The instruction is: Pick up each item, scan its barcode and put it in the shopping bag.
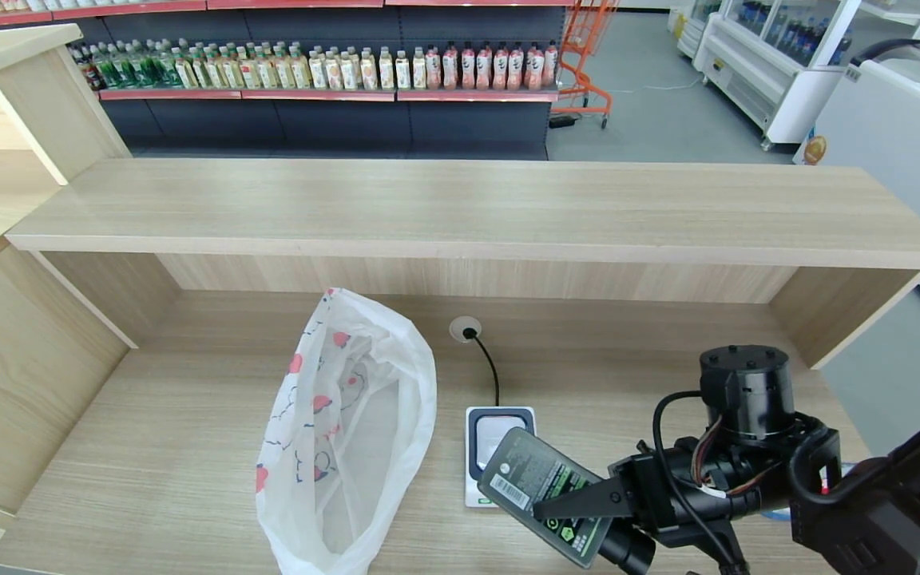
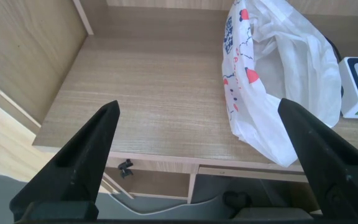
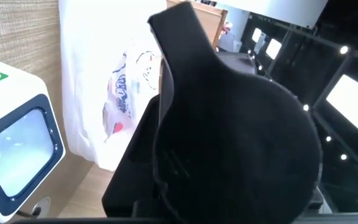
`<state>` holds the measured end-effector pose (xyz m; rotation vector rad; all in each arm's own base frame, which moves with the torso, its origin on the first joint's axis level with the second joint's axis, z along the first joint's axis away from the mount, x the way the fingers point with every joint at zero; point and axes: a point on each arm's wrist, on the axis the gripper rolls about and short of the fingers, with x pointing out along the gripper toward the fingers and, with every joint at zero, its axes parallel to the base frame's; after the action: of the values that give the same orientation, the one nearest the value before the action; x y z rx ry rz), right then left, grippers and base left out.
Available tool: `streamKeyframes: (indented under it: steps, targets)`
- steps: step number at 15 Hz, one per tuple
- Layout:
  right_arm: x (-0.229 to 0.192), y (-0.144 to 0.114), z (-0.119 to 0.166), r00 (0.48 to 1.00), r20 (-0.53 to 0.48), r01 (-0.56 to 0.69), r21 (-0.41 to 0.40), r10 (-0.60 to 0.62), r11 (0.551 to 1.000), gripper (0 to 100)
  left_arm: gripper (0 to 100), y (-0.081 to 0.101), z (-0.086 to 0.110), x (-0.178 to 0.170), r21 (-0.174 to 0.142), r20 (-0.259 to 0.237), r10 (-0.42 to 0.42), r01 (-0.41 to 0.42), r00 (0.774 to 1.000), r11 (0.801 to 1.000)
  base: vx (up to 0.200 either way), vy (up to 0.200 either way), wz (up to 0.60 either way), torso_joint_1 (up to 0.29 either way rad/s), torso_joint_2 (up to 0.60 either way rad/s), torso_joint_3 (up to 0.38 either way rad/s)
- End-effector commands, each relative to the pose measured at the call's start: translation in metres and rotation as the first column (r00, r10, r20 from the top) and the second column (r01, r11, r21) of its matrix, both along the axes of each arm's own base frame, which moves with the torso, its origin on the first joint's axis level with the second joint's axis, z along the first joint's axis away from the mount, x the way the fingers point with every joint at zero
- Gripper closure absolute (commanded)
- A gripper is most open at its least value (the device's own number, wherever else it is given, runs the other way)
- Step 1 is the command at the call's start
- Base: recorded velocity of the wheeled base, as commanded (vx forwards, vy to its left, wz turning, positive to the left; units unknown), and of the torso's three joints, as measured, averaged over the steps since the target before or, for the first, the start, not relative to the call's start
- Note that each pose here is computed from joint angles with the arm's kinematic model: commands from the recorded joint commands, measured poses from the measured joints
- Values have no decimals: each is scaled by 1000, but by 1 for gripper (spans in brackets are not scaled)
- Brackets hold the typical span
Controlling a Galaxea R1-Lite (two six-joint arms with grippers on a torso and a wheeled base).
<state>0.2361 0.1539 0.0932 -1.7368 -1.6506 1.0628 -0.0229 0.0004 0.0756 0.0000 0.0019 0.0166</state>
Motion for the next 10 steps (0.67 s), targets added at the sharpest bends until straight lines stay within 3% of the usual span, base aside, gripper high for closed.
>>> streamKeyframes:
  steps: [1,7,8,10]
  targets:
    - [0,1,0,1000,1,-5,1,5,1000,100,0,0,0,0,0,0,0,0,1000,1000,0,0,0,0,0,0]
    - [-2,0,6,1000,11,-14,19,14,1000,100,0,0,0,0,0,0,0,0,1000,1000,0,0,0,0,0,0]
    - [-3,-1,20,1000,-23,3,39,-2,999,100,0,0,0,0,0,0,0,0,1000,1000,0,0,0,0,0,0]
    - [-4,2,61,972,-230,62,97,-38,993,100,0,0,0,0,0,0,0,0,1000,1000,0,0,0,0,0,0]
